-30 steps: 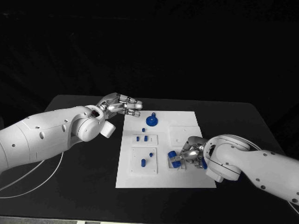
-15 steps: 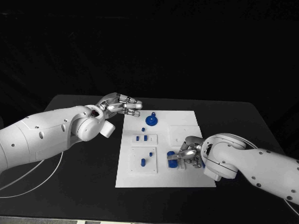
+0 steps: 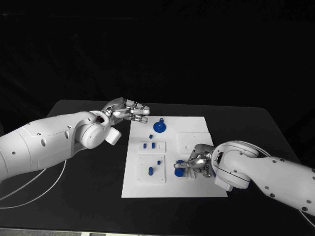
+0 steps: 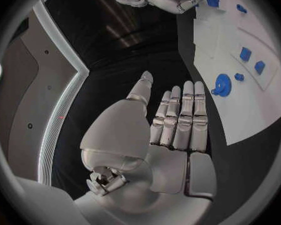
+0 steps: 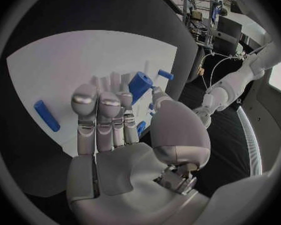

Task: Assemble the parts on the task board

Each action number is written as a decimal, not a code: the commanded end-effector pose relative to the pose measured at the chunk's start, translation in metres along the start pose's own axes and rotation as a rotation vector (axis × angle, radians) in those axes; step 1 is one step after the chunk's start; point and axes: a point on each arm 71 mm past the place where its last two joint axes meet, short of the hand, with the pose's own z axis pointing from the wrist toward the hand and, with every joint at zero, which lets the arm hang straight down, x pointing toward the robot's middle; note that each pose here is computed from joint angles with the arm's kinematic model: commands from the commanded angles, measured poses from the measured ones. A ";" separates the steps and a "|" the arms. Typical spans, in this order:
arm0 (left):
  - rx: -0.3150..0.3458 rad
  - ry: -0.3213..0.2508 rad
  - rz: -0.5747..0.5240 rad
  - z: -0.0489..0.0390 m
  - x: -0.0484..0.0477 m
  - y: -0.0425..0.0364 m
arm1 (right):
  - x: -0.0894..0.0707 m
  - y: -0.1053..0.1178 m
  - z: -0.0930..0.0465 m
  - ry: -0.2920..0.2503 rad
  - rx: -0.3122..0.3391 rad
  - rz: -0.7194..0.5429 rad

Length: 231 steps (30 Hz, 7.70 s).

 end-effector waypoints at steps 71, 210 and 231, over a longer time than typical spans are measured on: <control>-0.002 0.005 -0.001 -0.0031 -0.0042 0.0010 | 0.007 -0.025 0.001 0.070 0.051 -0.164; -0.025 0.010 -0.009 -0.0176 -0.0021 0.0123 | -0.003 -0.054 -0.007 -0.136 0.045 0.195; -0.037 0.020 -0.008 -0.0175 -0.0009 0.0130 | 0.003 -0.047 0.000 -0.052 0.075 0.125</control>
